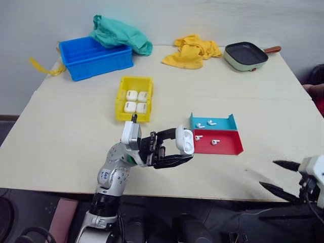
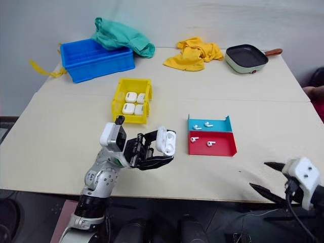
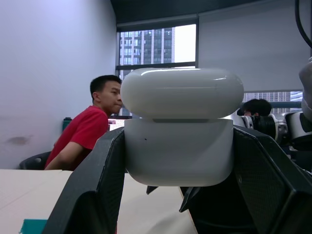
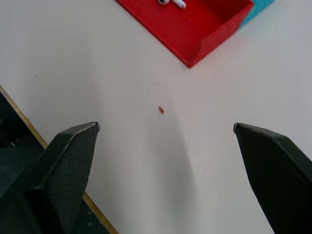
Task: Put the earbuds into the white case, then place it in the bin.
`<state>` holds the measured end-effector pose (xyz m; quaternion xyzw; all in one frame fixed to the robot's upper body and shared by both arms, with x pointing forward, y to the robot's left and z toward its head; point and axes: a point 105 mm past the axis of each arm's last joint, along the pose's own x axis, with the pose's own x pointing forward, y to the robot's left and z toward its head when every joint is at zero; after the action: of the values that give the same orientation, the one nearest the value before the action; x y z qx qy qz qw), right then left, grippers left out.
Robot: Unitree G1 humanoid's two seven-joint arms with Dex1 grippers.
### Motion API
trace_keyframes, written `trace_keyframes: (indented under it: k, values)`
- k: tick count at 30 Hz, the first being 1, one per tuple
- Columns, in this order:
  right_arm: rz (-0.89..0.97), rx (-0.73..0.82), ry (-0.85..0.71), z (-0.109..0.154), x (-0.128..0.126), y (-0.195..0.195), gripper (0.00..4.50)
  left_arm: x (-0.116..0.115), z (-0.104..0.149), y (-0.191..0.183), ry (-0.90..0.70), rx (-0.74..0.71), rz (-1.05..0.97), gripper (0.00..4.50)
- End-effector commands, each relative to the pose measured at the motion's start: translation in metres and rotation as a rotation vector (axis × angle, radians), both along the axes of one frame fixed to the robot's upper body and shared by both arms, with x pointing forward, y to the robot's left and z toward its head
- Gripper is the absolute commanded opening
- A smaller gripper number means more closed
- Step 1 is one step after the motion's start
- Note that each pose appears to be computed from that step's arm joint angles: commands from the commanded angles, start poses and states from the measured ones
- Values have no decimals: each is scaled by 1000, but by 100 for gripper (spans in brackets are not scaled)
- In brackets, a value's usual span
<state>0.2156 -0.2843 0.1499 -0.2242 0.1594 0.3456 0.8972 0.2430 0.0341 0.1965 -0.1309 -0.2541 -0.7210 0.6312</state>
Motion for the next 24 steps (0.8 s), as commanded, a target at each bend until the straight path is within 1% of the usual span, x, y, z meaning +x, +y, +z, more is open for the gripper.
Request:
trace_keyframes:
  k: [1, 3, 5, 8, 9, 14, 18, 24]
  values:
    - [127, -15, 14, 20, 13, 34, 432, 0, 0, 5, -18, -26, 21, 281]
    - [198, -41, 29, 24, 19, 49, 389, 0, -6, 7, -21, -9, 34, 281]
    - [242, -66, 38, 26, 23, 58, 322, 1, -8, 9, -21, -5, 49, 281]
    - [324, -156, 26, 26, 38, 76, 212, 6, -13, 15, -17, 12, 88, 281]
    - [336, -181, 26, 25, 44, 80, 188, 7, -15, 17, -14, 20, 94, 281]
    - [393, -287, -8, 25, 69, 96, 188, 12, -23, 25, 3, 43, 133, 281]
    - [442, -351, 33, 23, 82, 105, 188, 10, -27, 27, 6, 54, 141, 281]
    - [475, -447, 69, 20, 100, 103, 188, 5, -29, 26, 9, 59, 136, 281]
